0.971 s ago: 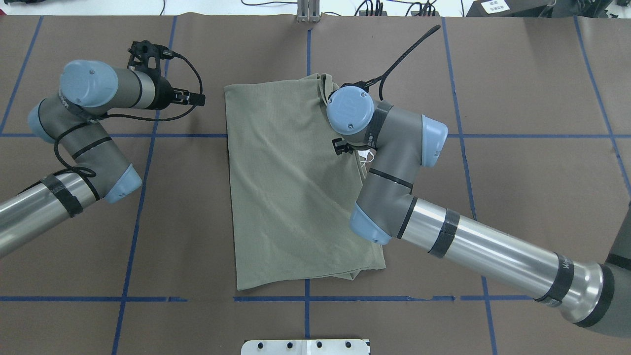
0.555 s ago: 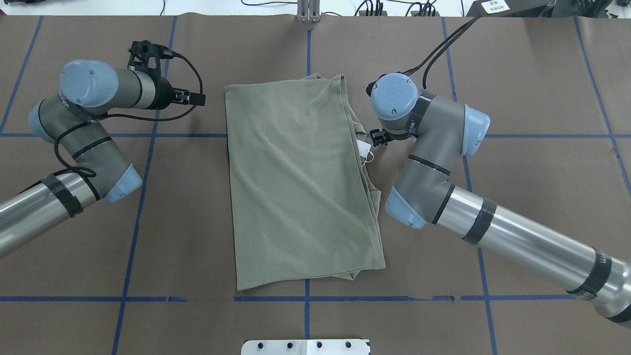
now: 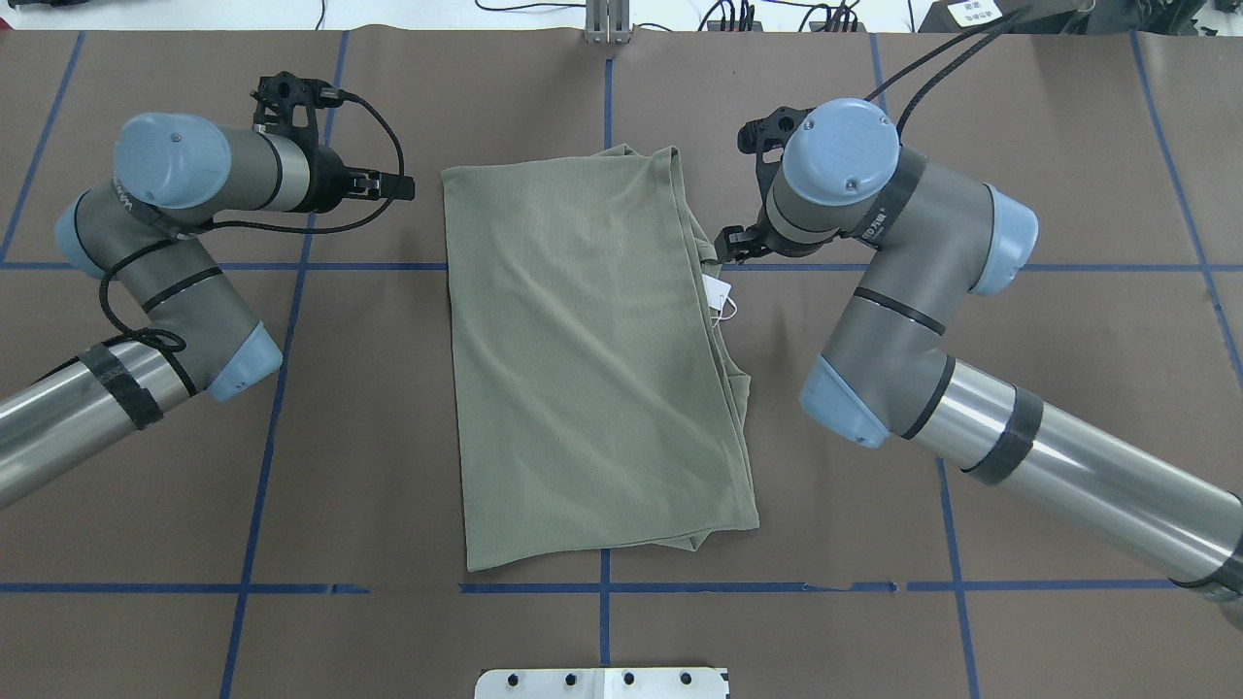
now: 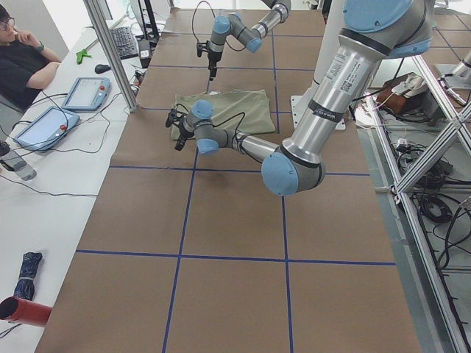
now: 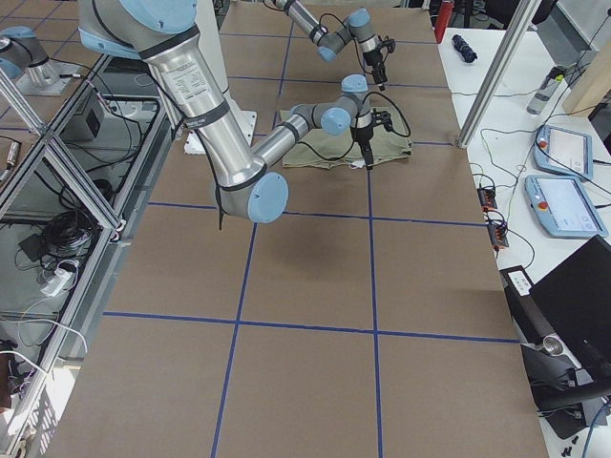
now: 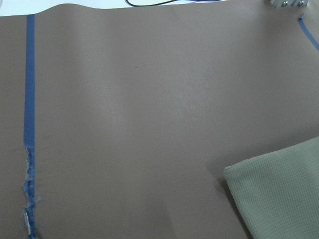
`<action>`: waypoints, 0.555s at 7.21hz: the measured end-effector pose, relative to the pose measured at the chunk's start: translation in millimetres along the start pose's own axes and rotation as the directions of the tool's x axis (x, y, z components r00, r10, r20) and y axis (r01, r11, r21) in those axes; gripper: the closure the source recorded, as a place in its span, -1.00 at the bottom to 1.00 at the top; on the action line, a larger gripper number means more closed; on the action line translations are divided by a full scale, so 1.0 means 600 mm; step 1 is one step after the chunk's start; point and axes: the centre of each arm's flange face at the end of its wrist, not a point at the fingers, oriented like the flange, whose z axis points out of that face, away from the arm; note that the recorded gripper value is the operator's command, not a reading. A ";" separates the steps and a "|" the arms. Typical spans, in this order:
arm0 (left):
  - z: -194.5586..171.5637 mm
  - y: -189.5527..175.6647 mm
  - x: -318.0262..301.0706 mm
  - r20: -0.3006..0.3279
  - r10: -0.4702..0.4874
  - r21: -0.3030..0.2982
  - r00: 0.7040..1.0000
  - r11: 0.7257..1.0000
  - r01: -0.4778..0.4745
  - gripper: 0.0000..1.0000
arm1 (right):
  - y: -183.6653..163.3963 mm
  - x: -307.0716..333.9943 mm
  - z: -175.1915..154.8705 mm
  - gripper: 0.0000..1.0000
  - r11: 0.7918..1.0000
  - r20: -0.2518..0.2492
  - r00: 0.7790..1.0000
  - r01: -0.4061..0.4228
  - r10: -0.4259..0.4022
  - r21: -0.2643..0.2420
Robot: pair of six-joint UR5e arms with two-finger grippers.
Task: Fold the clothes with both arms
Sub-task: 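Withdraw the right gripper from the shirt while the left gripper lowers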
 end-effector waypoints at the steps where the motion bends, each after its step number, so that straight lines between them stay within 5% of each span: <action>1: -0.036 0.030 0.022 -0.051 -0.055 -0.018 0.997 0.998 0.054 -1.00 | 0.045 0.018 -0.031 -1.00 0.996 0.089 0.993 -0.080 0.077 0.027; 2: -0.084 0.079 0.047 -0.105 -0.113 -0.044 0.988 0.993 0.109 -1.00 | 0.099 0.038 -0.056 -1.00 0.985 0.182 0.970 -0.169 0.160 0.035; 4: -0.201 0.196 0.093 -0.193 -0.231 -0.114 0.954 0.971 0.212 -1.00 | 0.198 0.069 -0.074 -1.00 0.937 0.332 0.886 -0.349 0.323 0.019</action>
